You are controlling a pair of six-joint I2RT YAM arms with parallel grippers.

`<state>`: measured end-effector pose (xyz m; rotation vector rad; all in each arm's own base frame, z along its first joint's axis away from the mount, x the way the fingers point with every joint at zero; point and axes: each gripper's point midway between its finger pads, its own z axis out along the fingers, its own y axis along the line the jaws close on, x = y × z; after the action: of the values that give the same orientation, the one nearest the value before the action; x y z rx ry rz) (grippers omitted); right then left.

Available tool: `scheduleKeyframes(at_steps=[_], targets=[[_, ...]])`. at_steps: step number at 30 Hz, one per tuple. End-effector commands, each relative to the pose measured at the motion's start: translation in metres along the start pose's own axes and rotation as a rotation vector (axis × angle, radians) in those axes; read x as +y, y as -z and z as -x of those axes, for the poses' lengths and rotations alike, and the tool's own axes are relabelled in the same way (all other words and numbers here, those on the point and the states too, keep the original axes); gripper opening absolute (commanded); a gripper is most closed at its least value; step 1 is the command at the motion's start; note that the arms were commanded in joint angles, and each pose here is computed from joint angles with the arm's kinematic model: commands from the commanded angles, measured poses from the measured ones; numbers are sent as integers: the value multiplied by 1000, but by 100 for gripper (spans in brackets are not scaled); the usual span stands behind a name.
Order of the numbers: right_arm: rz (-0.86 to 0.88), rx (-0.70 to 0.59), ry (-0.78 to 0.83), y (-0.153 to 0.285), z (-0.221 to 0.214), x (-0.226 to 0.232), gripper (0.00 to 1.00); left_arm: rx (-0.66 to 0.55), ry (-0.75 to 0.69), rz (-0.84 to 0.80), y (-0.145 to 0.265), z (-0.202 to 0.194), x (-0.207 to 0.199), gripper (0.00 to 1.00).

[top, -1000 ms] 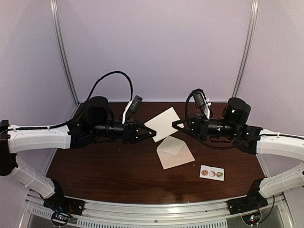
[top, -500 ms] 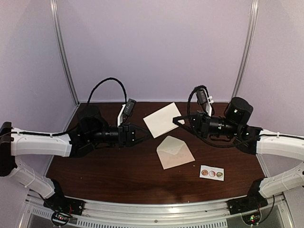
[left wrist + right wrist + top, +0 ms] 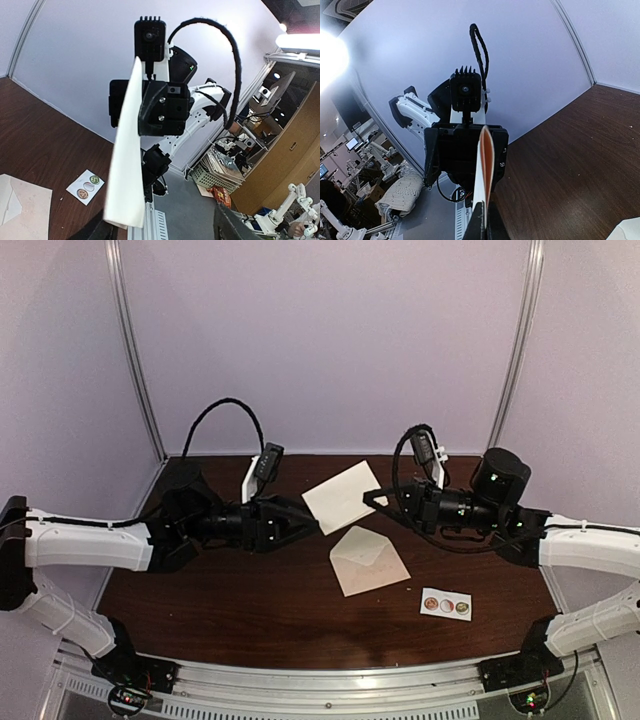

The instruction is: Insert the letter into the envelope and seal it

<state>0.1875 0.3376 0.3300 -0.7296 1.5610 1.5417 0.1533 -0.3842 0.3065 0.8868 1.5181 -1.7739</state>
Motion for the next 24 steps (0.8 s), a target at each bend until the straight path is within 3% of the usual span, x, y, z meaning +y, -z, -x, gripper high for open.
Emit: scheduleKeyframes(at_steps=[1, 3, 6, 12, 14, 17, 18, 21, 24], targets=[[10, -9, 0, -1, 0, 1, 0, -14, -62, -74, -3, 5, -15, 69], [18, -7, 2, -1, 0, 3, 0, -19, -57, -63, -5, 7, -13, 68], [24, -7, 1, -1, 0, 4, 0, -20, -40, -22, -7, 7, -4, 54], [20, -4, -3, -1, -1, 3, 0, -45, -20, 48, -6, 8, 10, 11], [9, -1, -6, 0, -2, 0, 8, -47, -12, 88, -4, 7, 16, 0], [-13, 3, -4, 5, -2, -4, 34, -14, -9, 143, -2, 0, 26, 0], [-21, 3, -1, 7, -1, -5, 38, 2, -10, 153, -2, -4, 28, 0], [-34, 21, 17, 11, 1, -7, 48, 68, -18, 175, -1, -16, 33, 0], [-27, 71, 40, 6, 2, -5, 51, 135, -29, 163, -1, -29, 32, 0]])
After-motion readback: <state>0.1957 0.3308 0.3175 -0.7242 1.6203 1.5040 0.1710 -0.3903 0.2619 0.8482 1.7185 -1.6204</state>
